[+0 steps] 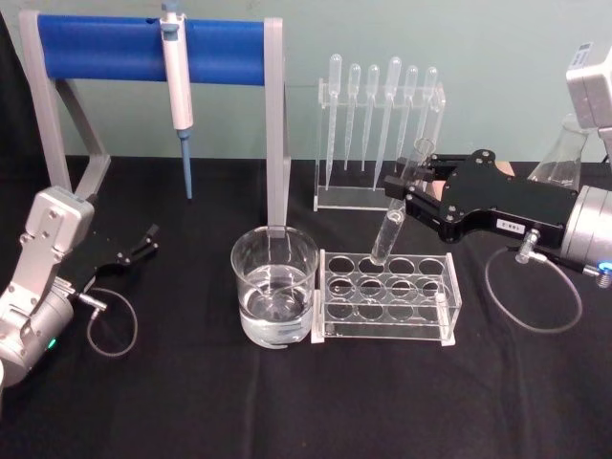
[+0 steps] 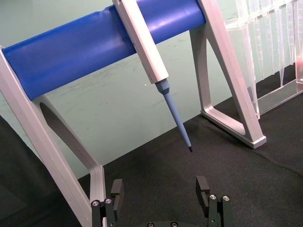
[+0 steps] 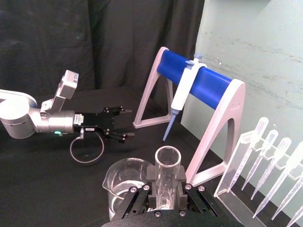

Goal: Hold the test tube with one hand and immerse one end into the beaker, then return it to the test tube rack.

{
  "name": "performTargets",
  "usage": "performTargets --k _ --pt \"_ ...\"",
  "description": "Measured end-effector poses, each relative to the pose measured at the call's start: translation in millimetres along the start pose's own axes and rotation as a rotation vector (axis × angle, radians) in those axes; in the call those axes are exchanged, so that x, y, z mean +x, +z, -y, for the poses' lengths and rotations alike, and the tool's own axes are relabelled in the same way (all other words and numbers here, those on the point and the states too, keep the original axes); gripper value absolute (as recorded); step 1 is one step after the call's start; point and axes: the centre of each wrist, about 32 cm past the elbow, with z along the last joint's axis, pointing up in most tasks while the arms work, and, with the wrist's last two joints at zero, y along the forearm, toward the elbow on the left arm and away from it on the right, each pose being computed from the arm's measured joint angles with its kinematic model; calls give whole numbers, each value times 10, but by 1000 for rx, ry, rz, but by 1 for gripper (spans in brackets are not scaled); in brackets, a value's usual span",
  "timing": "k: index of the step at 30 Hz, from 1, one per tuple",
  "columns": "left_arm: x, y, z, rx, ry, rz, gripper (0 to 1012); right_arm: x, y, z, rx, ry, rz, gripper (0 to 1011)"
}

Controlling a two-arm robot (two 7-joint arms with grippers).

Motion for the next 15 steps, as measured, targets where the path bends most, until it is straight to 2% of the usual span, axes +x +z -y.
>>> performTargets --k 15 --pt "0 0 0 0 0 0 1000 0 0 0 0 0 0 236"
